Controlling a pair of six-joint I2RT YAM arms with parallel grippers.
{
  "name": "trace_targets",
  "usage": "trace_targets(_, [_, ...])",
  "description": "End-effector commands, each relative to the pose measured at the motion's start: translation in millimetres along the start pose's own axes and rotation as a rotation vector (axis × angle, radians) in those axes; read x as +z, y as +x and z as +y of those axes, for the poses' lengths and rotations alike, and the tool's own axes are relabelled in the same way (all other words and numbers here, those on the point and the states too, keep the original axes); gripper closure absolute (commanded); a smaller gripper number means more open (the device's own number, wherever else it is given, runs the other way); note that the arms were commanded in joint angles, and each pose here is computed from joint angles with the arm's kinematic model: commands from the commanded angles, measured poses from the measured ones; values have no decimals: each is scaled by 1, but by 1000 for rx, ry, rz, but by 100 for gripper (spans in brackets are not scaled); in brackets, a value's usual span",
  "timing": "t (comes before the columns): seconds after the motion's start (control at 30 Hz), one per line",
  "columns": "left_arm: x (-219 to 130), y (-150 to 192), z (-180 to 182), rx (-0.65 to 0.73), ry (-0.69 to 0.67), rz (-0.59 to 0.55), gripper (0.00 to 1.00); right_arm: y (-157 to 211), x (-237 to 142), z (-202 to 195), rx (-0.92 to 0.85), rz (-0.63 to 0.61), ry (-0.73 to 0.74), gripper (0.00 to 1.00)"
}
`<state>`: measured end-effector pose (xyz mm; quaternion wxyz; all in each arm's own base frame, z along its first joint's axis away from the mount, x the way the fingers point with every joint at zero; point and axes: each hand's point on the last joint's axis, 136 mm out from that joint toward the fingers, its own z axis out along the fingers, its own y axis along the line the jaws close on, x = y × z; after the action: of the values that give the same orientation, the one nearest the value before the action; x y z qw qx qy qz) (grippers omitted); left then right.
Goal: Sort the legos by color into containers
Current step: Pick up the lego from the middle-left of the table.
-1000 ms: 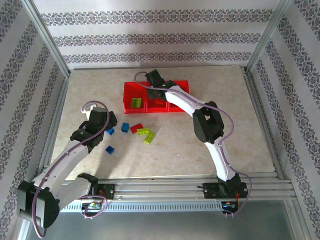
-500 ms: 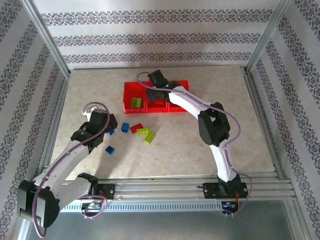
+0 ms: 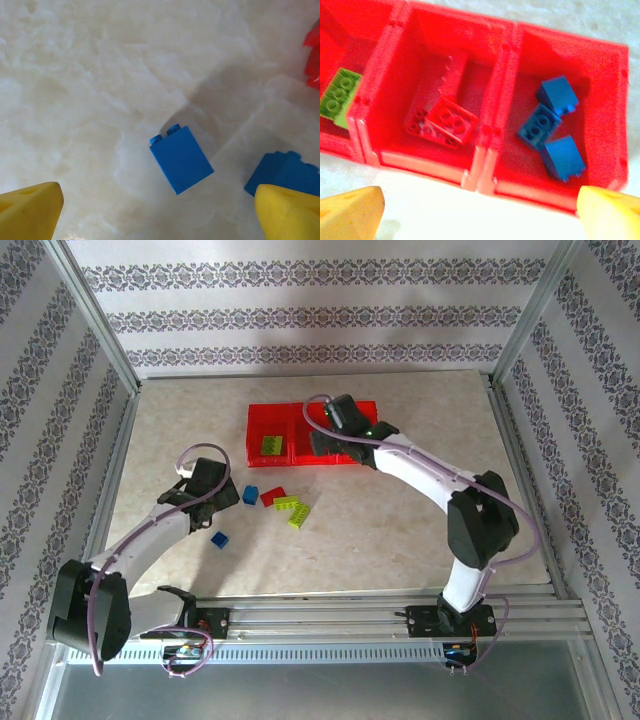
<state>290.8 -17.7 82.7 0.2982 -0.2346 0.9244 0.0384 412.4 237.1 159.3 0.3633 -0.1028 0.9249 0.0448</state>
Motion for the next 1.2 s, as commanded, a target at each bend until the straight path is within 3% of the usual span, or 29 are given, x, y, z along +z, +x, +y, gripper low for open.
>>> trace_targets(0.0, [9,1,-1,-35,-4,34,3,18,-15,-16,70,-13,42,2])
trace_targets(0.23, [26,-5,-5,-35,-22,57,8,57,-40,-45,115,7,93,2])
trace_targets(0.67, [62,-5,-23,-52,0,117,21,81,-61,-75,194,-11,139,2])
trace_targets(1.17, [72,2,-13,-86,-24,141,57,99,-54,-78,218,39,142,2])
